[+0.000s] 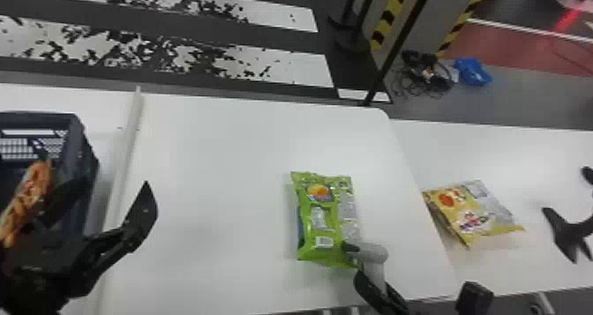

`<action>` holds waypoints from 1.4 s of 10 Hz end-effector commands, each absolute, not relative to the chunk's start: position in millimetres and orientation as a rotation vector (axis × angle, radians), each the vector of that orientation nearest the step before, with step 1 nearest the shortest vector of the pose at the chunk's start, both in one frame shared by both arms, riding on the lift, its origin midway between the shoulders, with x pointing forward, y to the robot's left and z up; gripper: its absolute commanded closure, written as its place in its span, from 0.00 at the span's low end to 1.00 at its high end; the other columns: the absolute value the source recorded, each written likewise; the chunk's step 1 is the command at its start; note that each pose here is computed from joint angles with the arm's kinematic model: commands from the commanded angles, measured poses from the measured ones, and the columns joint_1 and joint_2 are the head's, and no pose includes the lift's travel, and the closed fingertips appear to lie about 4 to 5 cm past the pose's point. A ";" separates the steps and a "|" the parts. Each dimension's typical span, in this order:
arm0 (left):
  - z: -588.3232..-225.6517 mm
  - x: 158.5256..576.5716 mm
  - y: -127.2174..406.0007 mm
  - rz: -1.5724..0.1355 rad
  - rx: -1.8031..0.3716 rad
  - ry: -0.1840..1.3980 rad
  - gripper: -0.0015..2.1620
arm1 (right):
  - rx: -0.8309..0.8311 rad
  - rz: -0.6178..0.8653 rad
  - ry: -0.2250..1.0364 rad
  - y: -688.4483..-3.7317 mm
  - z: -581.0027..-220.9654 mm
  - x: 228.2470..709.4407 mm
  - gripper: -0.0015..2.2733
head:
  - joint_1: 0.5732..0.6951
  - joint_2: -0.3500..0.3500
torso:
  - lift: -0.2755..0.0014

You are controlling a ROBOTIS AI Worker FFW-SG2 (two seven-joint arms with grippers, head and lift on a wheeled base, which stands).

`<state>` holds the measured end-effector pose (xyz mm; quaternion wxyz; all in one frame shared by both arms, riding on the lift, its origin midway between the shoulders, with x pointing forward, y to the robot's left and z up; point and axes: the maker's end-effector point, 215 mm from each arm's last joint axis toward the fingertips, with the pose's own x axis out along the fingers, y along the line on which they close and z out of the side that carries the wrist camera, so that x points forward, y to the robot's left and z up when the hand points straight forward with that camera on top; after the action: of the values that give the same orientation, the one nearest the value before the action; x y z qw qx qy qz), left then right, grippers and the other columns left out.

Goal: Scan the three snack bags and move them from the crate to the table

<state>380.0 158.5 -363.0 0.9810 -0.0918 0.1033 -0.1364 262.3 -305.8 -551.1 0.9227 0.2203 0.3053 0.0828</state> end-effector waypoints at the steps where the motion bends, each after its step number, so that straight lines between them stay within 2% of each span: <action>1: -362.2 380.1 158.3 -0.275 -0.185 0.206 0.02 | 0.449 0.156 0.606 -316.0 -544.6 266.3 0.99 | 1.00 0.12 | 0.77; 4: -357.9 375.6 160.2 -0.272 -0.184 0.204 0.02 | 0.443 0.099 0.543 -360.2 -509.2 299.9 0.99 | 1.00 0.07 | 0.77; 6: -357.6 369.0 157.7 -0.278 -0.185 0.211 0.02 | 0.314 0.043 0.511 -394.3 -500.7 350.9 0.99 | 1.00 0.01 | 0.77; 10: -358.9 361.1 153.2 -0.281 -0.158 0.219 0.02 | 0.243 -0.020 0.570 -435.5 -555.5 418.0 0.99 | 1.00 0.00 | 0.77; 12: -359.7 356.5 158.7 -0.270 -0.146 0.225 0.02 | 0.196 -0.039 0.547 -448.2 -561.6 437.1 0.98 | 1.00 0.00 | 0.77; 13: -359.4 356.3 159.3 -0.268 -0.146 0.224 0.02 | 0.187 -0.043 0.550 -453.7 -562.7 442.8 0.86 | 1.00 0.00 | 0.77; 14: -357.8 356.7 160.2 -0.269 -0.143 0.223 0.02 | 0.147 -0.046 0.568 -452.8 -567.4 444.5 0.22 | 1.00 0.00 | 0.77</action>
<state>356.6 159.6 -358.3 0.9822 -0.0717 0.1106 -0.1341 443.3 -455.4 -565.0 0.9574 0.0799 0.2762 -0.0267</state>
